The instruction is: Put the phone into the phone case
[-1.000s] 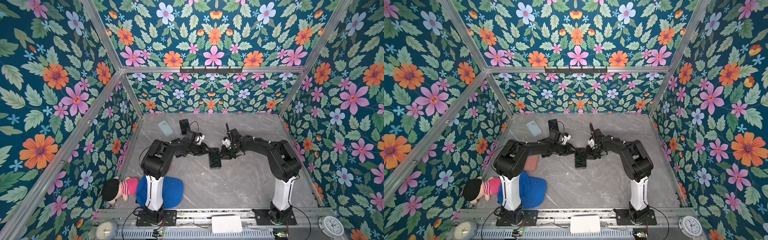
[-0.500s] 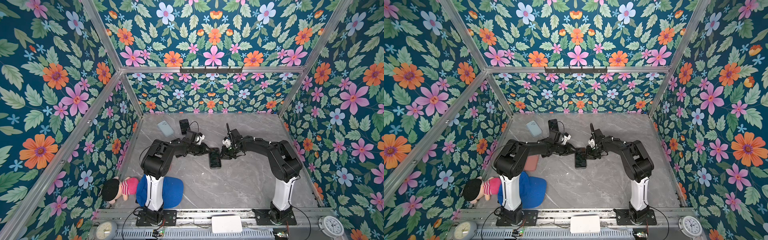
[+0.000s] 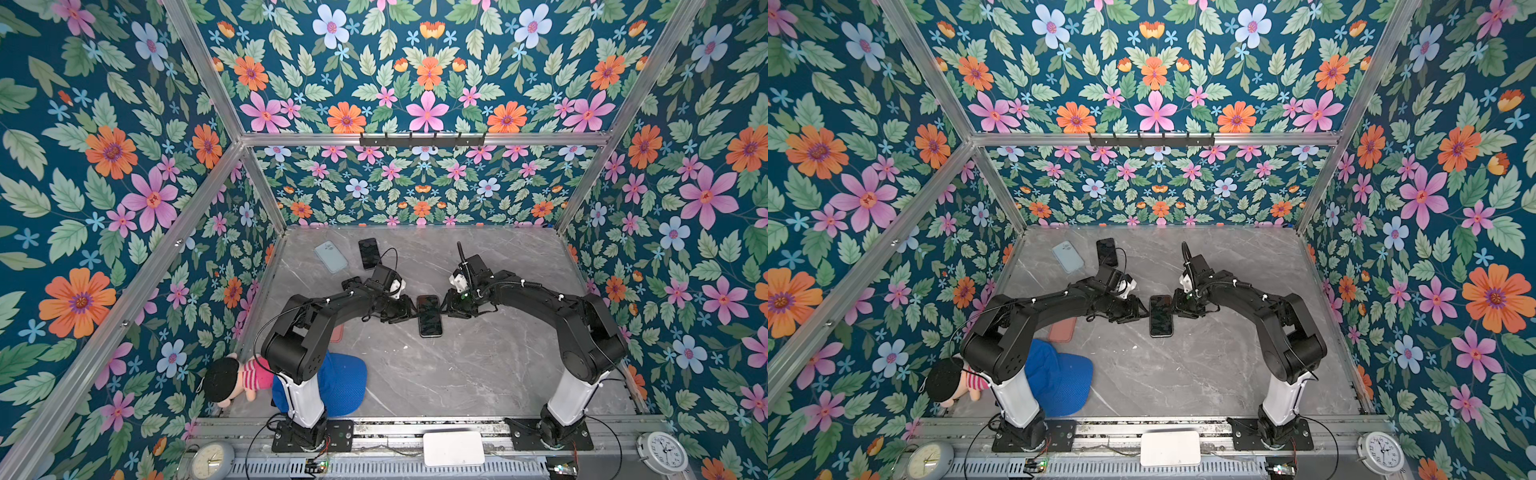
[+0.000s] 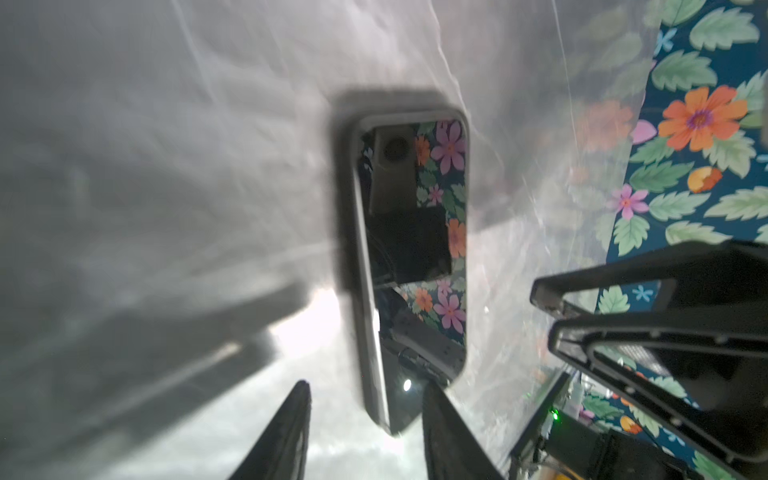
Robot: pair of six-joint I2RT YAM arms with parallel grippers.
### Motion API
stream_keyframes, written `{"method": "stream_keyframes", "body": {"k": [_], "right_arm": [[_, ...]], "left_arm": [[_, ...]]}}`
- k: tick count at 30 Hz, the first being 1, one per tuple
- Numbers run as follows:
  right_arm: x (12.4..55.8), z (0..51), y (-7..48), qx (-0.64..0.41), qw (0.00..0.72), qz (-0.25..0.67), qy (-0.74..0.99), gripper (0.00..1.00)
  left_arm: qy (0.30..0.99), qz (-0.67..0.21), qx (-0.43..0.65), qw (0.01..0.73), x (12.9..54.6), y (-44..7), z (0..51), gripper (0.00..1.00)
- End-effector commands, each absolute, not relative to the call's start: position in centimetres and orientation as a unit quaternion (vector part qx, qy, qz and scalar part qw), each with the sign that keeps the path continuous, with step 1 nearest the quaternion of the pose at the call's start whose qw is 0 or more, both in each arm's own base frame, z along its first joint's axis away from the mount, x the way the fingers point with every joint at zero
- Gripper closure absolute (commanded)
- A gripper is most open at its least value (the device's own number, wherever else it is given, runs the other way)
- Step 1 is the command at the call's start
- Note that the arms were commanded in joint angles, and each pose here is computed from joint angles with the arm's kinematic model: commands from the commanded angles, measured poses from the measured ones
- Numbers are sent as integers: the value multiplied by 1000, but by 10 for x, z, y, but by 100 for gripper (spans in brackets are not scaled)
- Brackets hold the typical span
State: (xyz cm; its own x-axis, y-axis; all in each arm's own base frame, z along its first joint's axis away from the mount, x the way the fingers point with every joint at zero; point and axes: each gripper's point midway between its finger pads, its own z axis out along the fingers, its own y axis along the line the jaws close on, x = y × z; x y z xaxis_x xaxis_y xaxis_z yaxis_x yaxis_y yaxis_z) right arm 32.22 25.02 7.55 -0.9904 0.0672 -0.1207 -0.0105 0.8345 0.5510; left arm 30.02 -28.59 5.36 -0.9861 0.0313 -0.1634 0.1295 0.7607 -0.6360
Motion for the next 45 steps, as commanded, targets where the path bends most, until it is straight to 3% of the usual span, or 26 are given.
{"method": "stream_keyframes", "body": {"k": [1, 23, 45], "right_arm": [[314, 74, 244, 49, 66, 265, 961, 61], [291, 48, 263, 52, 42, 282, 957, 60], [283, 34, 274, 42, 28, 278, 959, 60]], "left_arm": [[947, -318, 25, 48, 282, -283, 50, 55], [954, -296, 30, 22, 258, -301, 37, 76], [957, -285, 41, 12, 256, -299, 19, 91]]}}
